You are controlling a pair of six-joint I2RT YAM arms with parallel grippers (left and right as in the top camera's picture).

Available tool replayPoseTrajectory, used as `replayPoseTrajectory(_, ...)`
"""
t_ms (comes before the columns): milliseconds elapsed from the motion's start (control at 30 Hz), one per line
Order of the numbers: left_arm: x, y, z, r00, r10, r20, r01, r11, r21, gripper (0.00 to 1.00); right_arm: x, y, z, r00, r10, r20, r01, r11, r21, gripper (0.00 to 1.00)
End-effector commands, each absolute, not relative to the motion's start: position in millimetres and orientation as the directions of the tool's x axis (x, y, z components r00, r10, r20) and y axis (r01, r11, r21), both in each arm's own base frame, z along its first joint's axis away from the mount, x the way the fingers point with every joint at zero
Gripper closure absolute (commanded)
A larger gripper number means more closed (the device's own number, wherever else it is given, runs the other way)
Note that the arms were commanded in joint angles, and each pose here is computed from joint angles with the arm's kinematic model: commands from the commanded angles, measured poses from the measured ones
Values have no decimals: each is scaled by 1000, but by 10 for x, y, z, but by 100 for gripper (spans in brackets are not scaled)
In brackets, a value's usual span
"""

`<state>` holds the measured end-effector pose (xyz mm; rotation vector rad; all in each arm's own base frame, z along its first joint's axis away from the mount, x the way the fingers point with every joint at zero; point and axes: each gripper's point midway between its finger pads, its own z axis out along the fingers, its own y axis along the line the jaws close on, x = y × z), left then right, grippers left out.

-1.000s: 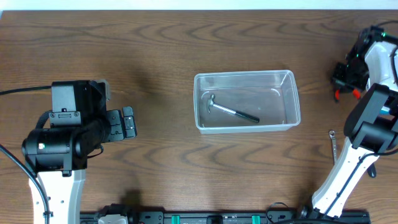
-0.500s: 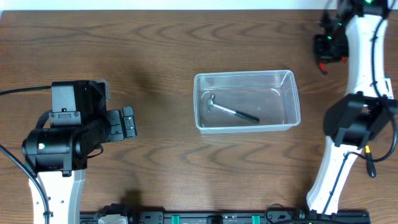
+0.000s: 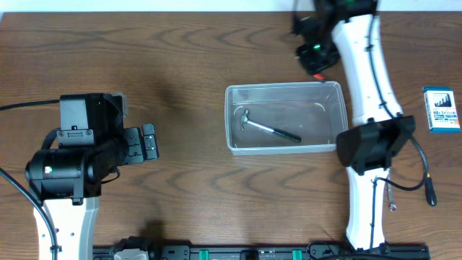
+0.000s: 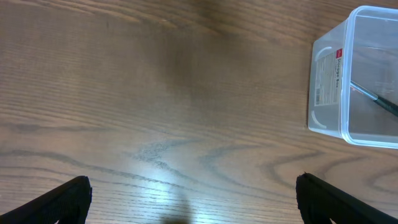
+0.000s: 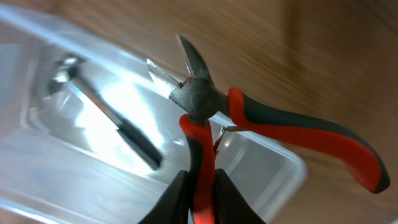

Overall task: Pack container
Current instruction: 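Carry the red-handled pliers left over the clear container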

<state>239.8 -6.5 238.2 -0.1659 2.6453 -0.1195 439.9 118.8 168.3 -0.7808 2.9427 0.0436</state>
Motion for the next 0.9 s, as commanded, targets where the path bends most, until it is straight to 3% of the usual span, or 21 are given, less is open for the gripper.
replayPoseTrajectory(0, 2409, -26, 2432, -866, -151, -477, -114, 988, -106, 2, 4283, 1580, 1761, -808, -575, -132, -583, 812, 32, 86)
replayPoseTrajectory(300, 2409, -26, 2432, -866, -151, -477, -114, 988, -106, 2, 3929, 2149, 1599, -723, -687, -73, -691, 720, 65, 85)
replayPoseTrajectory(567, 2409, -26, 2432, -866, -151, -477, -114, 988, -106, 2, 3663, 2133, 1252, -704, -707, 69, -698, 707, 113, 88)
replayPoseTrajectory(867, 2409, -26, 2432, -866, -151, -477, -114, 988, -106, 2, 3515, 2199, 1101, -662, -743, 97, -720, 666, 193, 87)
